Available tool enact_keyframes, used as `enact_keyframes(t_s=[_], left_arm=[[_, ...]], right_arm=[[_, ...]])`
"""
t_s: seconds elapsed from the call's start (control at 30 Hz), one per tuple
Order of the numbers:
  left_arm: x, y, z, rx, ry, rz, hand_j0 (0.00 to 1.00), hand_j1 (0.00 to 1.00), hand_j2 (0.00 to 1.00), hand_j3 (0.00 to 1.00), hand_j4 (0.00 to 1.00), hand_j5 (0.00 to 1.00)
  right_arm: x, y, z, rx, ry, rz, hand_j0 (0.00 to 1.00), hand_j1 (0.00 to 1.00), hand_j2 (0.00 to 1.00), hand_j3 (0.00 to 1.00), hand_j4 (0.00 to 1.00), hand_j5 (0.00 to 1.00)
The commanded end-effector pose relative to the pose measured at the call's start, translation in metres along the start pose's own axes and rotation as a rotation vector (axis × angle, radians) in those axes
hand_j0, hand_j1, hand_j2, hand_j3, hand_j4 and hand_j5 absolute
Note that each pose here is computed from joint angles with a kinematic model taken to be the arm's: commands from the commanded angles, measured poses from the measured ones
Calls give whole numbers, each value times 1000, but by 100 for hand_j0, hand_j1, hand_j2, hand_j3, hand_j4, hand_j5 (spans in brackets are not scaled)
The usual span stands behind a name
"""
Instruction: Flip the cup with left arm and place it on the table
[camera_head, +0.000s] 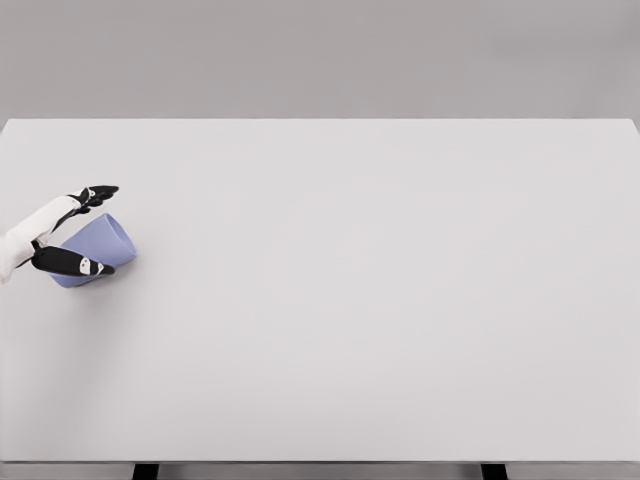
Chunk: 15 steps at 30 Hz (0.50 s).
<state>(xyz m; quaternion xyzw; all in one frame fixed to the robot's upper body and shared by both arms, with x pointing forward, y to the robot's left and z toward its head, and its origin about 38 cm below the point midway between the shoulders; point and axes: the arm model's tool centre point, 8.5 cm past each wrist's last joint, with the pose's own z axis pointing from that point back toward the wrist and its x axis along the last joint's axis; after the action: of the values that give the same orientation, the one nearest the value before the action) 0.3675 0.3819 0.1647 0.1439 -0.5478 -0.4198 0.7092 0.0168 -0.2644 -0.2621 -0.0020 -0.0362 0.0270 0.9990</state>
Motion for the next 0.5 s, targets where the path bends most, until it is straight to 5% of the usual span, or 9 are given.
enact_keyframes(t_s=[0.0, 0.47], left_arm=[[-3, -3, -3, 3, 7, 13, 100, 100, 100, 100, 100, 100], [-17, -15, -15, 21, 44, -9, 99, 99, 99, 99, 99, 99]], right_arm=[[0, 0, 0, 0, -1, 0, 100, 100, 100, 100, 100, 100], [0, 0, 0, 0, 0, 0, 100, 100, 100, 100, 100, 100]])
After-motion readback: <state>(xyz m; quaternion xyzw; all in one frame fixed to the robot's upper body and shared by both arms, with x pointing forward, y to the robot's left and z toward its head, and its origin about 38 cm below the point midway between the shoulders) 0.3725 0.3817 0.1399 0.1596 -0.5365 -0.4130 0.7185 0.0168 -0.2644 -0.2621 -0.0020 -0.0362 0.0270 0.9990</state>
